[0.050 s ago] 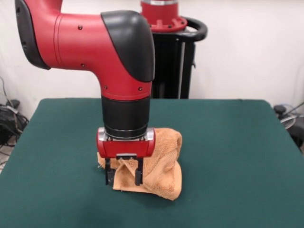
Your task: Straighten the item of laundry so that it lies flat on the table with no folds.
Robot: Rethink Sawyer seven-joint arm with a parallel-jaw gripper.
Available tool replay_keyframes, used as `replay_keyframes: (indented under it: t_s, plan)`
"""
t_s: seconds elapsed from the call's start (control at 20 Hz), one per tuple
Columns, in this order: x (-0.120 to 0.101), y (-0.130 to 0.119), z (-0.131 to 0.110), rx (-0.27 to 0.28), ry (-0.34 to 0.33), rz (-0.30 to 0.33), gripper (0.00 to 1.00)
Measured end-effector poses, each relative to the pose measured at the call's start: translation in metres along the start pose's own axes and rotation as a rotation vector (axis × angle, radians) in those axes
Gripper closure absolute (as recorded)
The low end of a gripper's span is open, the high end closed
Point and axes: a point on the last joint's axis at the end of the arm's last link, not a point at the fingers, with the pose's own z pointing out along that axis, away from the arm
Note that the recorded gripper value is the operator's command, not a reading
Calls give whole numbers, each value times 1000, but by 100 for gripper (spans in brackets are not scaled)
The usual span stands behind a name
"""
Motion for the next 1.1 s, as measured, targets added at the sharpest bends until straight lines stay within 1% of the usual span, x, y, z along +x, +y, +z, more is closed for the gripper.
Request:
replay_keyframes:
  t_s: [0.25,0.6,0.9,1.1]
  plan:
    - [5,-5,2,17,3,-24,0]
    - [12,-5,6,34,3,-61,0]
    - [14,-3,9,45,-31,-86,0]
    - [22,2,17,42,-48,-105,0]
